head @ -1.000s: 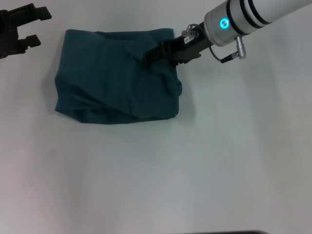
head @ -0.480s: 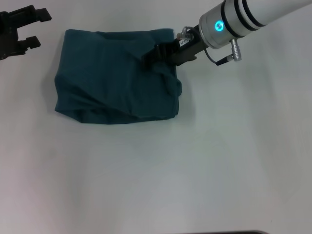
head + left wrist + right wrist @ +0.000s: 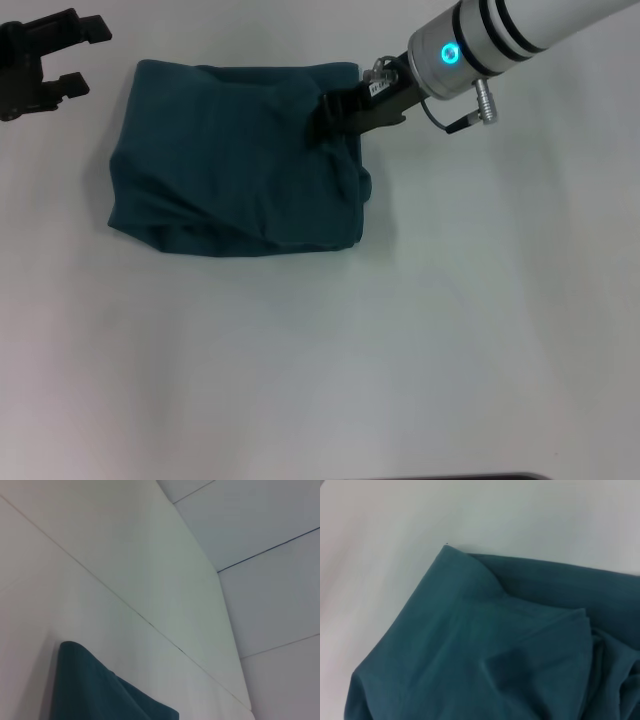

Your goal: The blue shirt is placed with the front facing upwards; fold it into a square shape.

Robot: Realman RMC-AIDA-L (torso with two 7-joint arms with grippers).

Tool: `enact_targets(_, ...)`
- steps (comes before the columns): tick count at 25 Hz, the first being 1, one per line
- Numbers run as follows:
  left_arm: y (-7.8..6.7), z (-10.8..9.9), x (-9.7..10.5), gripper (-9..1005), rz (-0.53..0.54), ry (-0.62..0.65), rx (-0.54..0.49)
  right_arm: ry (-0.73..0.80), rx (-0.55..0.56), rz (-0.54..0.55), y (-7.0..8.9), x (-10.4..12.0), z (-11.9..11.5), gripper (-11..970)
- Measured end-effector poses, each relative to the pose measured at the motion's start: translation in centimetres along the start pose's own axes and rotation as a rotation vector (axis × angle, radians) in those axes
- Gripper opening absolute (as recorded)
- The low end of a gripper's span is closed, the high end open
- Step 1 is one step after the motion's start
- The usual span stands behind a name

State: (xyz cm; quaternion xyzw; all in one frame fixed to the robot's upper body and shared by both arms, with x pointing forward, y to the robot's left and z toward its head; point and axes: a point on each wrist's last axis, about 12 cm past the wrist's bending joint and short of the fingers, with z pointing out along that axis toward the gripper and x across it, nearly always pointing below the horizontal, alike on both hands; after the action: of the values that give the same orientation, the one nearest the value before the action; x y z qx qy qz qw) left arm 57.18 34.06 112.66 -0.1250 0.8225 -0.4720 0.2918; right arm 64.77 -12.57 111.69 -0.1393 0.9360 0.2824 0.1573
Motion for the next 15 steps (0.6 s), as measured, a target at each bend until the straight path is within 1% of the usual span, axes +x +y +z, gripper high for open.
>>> enact_targets(5, 0.0, 0.0, 0.0, 939, -0.001, 0.0, 0.0, -0.02, 0.004, -0.008, -0.1, -0.4, -0.4, 231)
enact_targets(9, 0.1, -0.1, 0.0, 939, -0.003, -0.004, -0.004, -0.028, 0.006, -0.015, 0.0, -0.7, -0.6, 163)
enact_targets(15, 0.3, -0.2, 0.0, 939, -0.008, -0.012, -0.008, -0.044, -0.005, -0.04, 0.5, -1.4, -1.3, 61)
